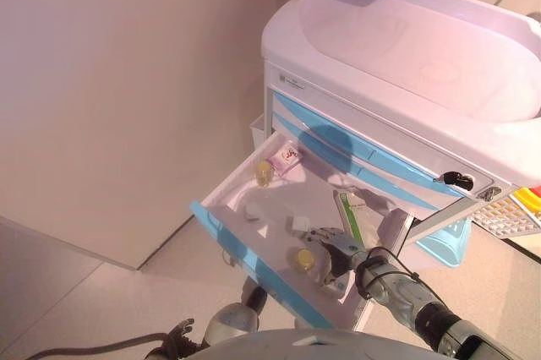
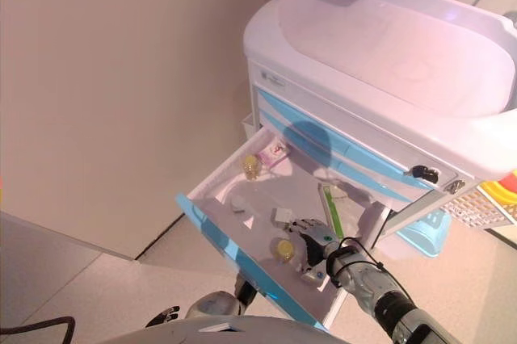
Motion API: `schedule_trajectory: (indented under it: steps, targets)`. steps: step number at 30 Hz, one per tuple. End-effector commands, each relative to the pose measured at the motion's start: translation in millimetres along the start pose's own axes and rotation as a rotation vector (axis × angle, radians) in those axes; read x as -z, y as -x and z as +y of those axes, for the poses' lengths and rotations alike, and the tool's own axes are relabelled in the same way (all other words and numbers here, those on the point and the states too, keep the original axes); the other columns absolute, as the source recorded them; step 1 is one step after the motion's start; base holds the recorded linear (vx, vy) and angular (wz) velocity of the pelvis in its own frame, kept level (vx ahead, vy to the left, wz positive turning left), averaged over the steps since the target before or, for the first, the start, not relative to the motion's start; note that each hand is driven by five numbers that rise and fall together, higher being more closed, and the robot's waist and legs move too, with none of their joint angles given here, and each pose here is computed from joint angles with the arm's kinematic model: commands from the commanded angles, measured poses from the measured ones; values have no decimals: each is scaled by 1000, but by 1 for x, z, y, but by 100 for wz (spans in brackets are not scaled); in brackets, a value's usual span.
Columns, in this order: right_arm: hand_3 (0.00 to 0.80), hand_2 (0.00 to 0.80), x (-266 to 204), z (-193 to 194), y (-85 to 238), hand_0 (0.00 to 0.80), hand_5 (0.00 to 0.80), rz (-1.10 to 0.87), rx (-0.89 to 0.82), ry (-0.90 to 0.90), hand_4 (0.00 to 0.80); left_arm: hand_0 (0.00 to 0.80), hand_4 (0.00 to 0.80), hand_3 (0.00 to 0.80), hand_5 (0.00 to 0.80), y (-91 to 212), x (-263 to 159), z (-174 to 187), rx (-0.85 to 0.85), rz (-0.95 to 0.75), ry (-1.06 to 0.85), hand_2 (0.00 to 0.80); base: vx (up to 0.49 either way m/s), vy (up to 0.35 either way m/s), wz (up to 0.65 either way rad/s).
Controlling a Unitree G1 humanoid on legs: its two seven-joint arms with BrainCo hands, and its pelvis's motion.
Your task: Open the drawer and pick up the medicine
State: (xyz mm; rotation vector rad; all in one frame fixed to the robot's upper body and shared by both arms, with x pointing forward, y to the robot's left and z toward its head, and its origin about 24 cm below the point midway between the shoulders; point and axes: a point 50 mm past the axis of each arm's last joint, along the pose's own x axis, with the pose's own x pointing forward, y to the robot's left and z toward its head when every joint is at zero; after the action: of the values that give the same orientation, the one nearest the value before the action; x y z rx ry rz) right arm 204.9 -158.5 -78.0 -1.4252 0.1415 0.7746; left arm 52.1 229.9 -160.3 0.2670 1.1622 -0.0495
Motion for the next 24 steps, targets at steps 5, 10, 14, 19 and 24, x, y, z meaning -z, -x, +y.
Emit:
schedule_trajectory:
  steps: [5,10,14,19,24]
  targets:
    - [0,0,-13,-13,-1,0,0,-108,22,44,0,0,0,0,0,-7,-18,-5,20,-38,-22,0,0,0,0]
    - [0,0,-19,-14,-2,0,0,-134,10,49,0,0,0,0,0,-7,-17,-5,19,-37,-21,0,0,0,0]
    - [0,0,-23,-14,-3,0,0,-152,3,52,0,0,0,0,0,-7,-17,-6,19,-32,-19,0,0,0,0]
    - [0,0,-27,-15,-5,0,0,-165,2,63,0,0,0,0,0,-7,-17,-7,20,-32,-16,0,0,0,0]
    - [0,0,-27,-16,-7,0,0,-153,11,51,0,0,0,0,0,-7,-16,-9,20,-31,-15,0,0,0,0]
